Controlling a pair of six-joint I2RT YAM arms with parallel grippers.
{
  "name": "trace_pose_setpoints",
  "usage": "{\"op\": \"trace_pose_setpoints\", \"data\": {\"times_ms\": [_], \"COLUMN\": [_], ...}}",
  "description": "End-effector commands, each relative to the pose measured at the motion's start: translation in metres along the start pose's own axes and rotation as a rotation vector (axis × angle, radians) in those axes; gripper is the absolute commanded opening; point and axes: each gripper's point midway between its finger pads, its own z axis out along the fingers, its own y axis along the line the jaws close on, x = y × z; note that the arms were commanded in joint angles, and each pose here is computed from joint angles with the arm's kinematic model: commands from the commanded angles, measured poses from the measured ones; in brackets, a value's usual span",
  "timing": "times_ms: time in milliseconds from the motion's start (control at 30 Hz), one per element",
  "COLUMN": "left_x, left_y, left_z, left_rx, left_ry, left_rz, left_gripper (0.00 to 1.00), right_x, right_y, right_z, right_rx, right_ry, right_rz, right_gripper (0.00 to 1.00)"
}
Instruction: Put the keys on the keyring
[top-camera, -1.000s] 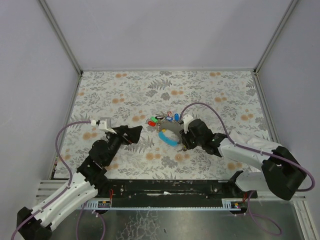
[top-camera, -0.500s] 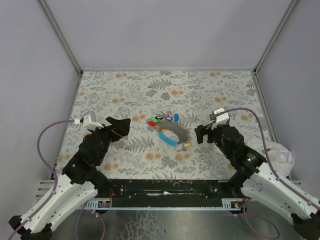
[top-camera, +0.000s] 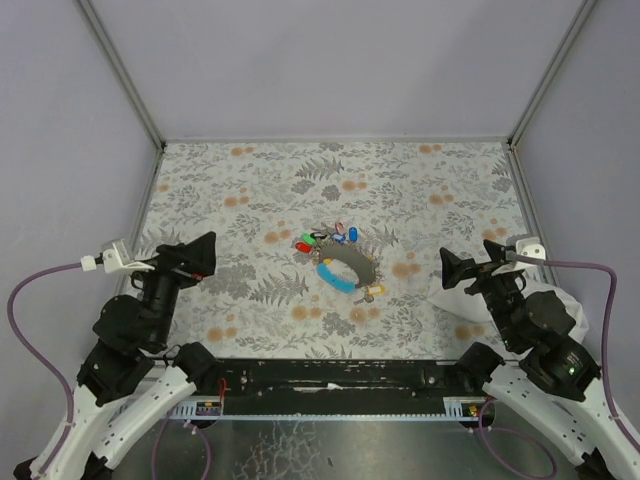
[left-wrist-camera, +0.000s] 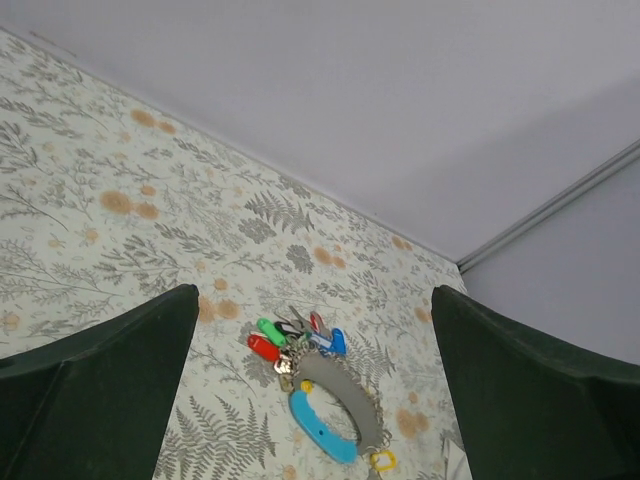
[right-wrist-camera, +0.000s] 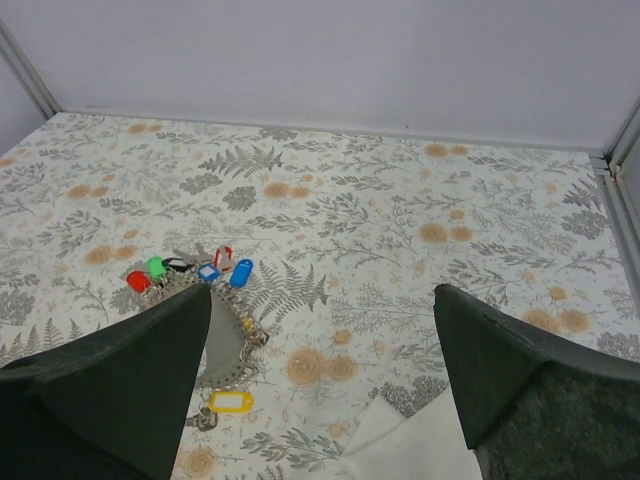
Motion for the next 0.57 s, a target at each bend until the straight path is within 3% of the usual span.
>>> {"op": "trace_pose_setpoints", "data": {"times_ms": [0,533], "left_x": [-0.0012,0.0074], "left_y": [0.0131,0.0152], "left_z": [-0.0047,-0.0036], "left_rx": [-0.020,0.007], "left_ry": [-0.018,-0.016], "left_rz": [0.086,0.104], "left_gripper": [1.00,1.00], "right_x": [-0.0003,-0.0016], "right_y": [-0.0121,-0.0089], "right_z": [-0.0065,-0.0082], "right_rx": [0.044,0.018], "right_ry": [-0.011,-0.016], "right_rz": [-0.011,-0.014], "right_gripper": [0.99,0.99]}}
